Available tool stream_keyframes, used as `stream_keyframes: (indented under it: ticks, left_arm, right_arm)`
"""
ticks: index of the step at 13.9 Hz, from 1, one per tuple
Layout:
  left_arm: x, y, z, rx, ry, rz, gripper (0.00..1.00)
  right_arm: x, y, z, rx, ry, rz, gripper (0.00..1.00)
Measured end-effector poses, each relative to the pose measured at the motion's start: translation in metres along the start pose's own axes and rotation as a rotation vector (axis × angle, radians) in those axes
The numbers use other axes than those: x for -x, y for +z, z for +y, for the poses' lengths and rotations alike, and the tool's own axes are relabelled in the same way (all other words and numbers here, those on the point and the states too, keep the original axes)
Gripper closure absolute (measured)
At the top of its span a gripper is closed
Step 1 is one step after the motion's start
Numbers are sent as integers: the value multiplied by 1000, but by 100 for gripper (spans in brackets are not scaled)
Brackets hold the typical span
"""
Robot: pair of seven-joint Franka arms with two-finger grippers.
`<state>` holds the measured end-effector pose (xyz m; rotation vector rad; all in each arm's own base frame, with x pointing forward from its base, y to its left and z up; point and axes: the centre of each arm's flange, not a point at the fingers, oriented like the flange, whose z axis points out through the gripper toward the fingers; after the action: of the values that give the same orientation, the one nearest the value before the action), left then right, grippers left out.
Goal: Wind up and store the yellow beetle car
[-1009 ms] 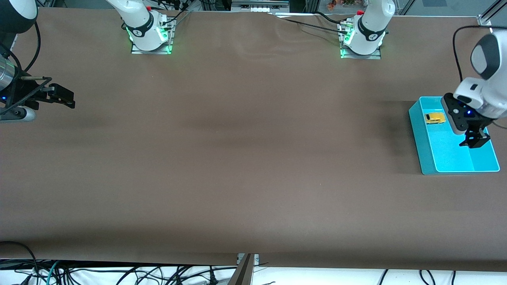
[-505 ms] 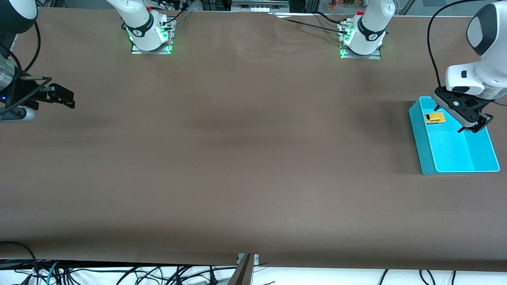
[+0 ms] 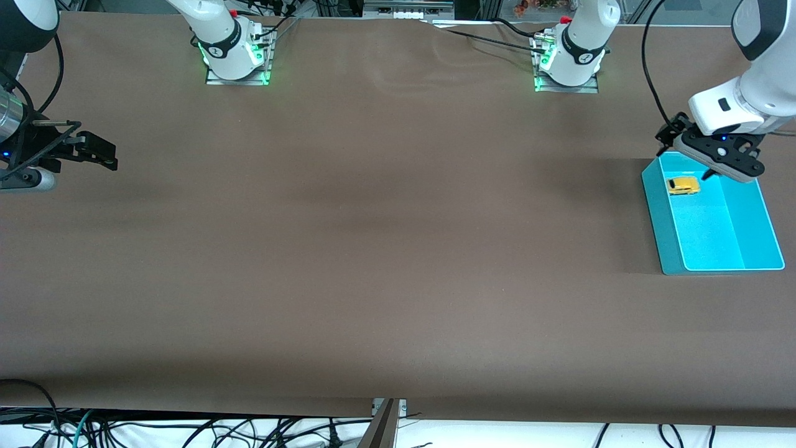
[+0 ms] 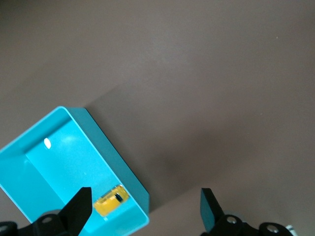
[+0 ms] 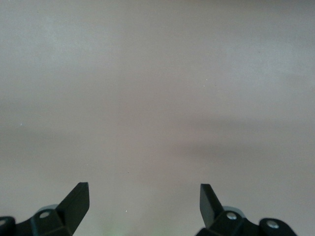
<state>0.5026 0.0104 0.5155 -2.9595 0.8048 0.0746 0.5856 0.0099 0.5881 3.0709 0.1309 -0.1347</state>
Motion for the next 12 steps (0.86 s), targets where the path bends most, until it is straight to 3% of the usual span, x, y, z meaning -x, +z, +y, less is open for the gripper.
stream_keyframes:
  ticks: [4, 12]
  left_arm:
    - [-8, -33, 35, 5, -152, -48, 2]
    - [-22, -69, 58, 76, -413, -51, 1]
  right_arm:
    - [0, 0, 0, 0, 0, 0, 0]
    - [0, 0, 1, 0, 1, 0, 0]
